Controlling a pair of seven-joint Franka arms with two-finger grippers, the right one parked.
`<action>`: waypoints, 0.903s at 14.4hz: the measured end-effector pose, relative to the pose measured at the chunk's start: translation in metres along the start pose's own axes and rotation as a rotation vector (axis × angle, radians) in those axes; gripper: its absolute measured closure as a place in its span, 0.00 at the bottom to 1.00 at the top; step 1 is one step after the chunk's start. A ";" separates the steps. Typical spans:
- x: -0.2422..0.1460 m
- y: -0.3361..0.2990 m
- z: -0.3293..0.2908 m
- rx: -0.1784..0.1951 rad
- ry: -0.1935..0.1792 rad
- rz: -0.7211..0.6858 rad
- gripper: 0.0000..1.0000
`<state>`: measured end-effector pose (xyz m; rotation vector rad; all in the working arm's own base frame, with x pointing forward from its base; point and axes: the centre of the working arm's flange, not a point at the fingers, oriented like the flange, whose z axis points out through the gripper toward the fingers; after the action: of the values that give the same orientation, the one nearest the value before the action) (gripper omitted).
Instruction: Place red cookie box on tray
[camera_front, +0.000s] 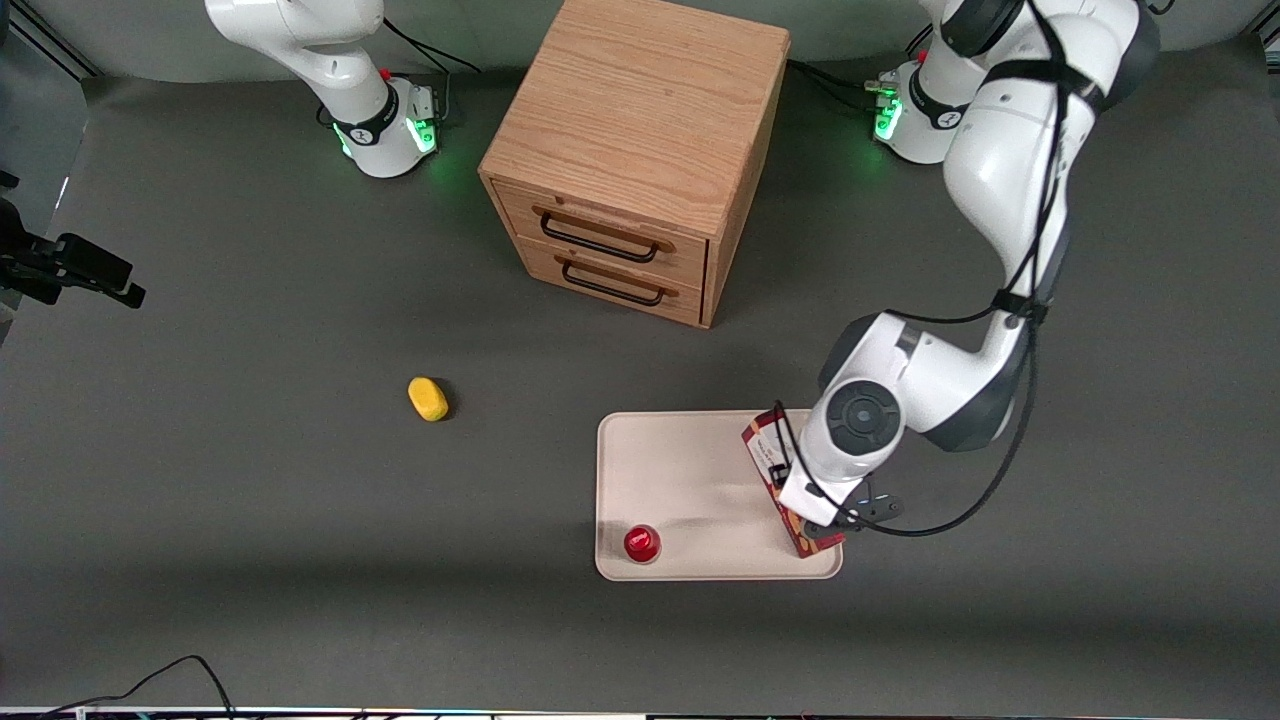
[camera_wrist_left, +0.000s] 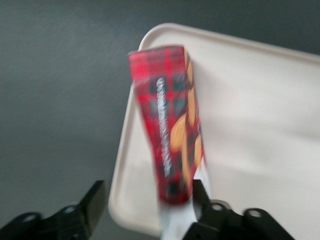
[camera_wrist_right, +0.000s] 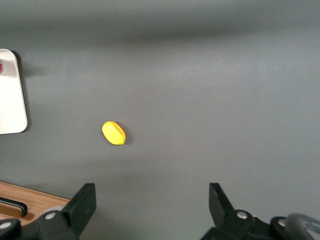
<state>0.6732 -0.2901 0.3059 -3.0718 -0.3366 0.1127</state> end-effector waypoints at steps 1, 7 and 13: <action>-0.004 -0.014 -0.033 0.001 -0.037 0.043 0.07; -0.050 -0.160 -0.202 0.023 -0.051 0.268 0.00; -0.098 -0.313 -0.211 0.037 0.007 0.342 0.00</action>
<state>0.5272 -0.0150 0.5403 -3.0592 0.1913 0.1192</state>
